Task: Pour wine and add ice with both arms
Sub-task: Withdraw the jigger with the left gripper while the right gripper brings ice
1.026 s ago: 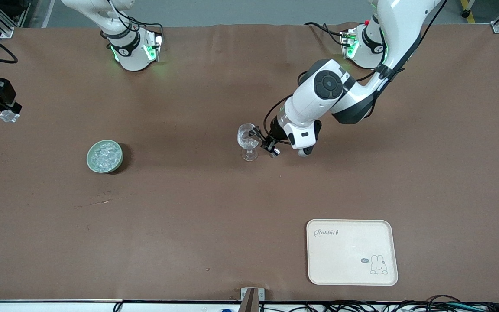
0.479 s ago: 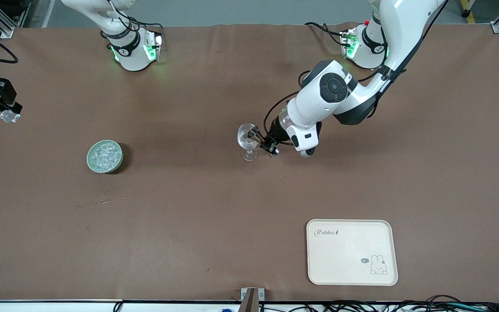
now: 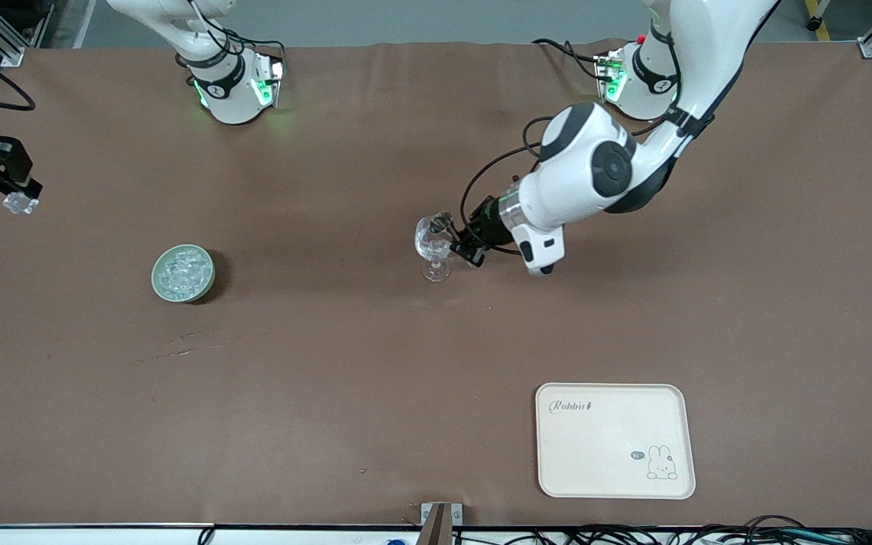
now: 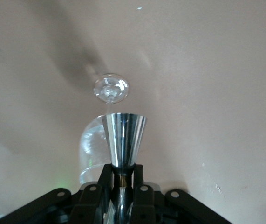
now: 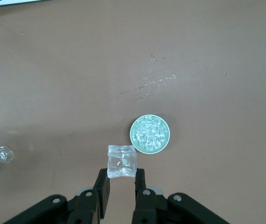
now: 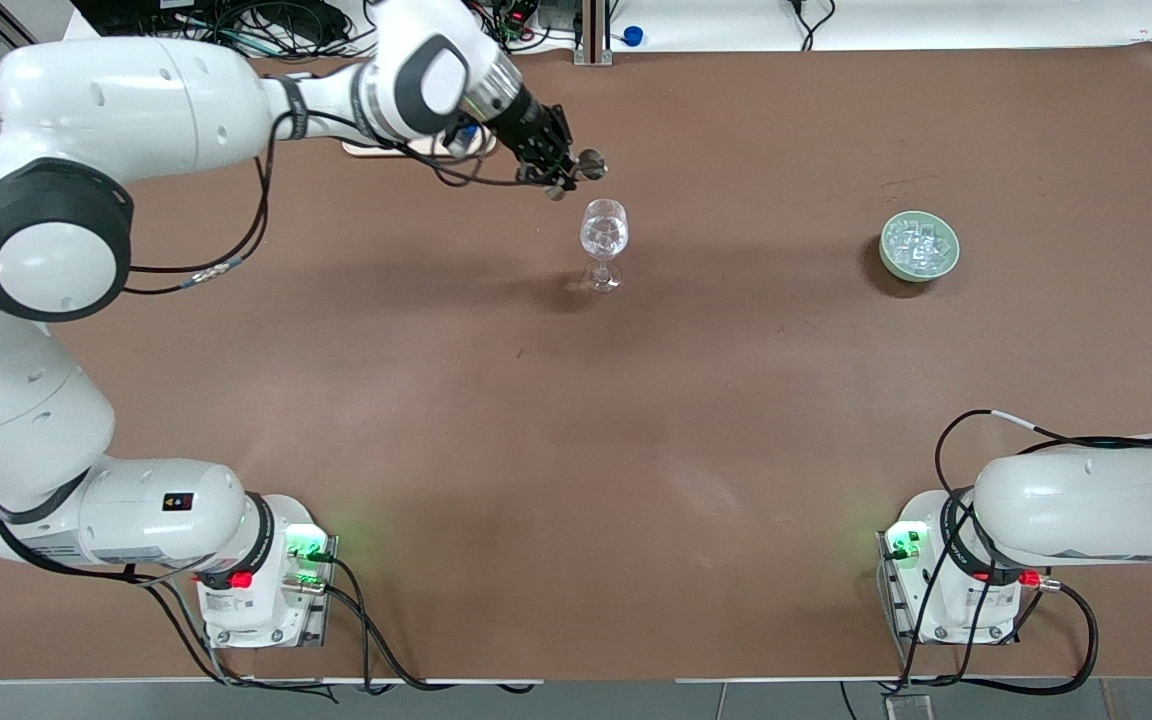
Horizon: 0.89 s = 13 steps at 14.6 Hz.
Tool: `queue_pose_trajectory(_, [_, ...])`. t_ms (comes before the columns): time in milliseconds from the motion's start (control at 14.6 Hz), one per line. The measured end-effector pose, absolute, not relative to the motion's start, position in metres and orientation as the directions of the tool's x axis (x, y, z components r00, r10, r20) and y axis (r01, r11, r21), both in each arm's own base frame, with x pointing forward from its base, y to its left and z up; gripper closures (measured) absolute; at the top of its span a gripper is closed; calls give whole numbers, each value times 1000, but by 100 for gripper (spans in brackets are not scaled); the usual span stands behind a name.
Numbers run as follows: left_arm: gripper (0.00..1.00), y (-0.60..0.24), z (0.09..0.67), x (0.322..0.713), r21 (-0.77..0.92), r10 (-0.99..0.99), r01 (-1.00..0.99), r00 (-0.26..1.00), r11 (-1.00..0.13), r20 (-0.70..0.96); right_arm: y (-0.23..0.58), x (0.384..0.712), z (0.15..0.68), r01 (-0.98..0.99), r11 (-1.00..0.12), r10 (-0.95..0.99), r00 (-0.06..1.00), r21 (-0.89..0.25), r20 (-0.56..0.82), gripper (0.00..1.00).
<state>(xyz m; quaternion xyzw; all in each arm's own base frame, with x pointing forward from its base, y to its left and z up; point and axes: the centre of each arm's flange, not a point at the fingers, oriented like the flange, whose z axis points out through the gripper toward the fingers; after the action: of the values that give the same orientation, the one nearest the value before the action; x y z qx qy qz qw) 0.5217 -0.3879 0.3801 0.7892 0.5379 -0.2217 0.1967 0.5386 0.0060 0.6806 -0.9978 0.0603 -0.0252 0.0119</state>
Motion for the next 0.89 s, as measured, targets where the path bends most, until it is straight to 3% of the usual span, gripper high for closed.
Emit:
queue_pose_trajectory(342, [78, -286, 421, 554, 64, 680, 932, 306, -356, -666, 59, 540, 675, -198, -980, -199, 979, -35, 42, 74])
queue_pose_trajectory(684, [78, -215, 407, 580, 85, 612, 951, 257, -296, -748, 165, 563, 632, -336, -939, -340, 940, -77, 40, 74])
queue_pose_trajectory(889, [78, -170, 391, 602, 105, 584, 972, 212, -211, -784, 246, 560, 597, -409, -908, -412, 911, -86, 16, 74])
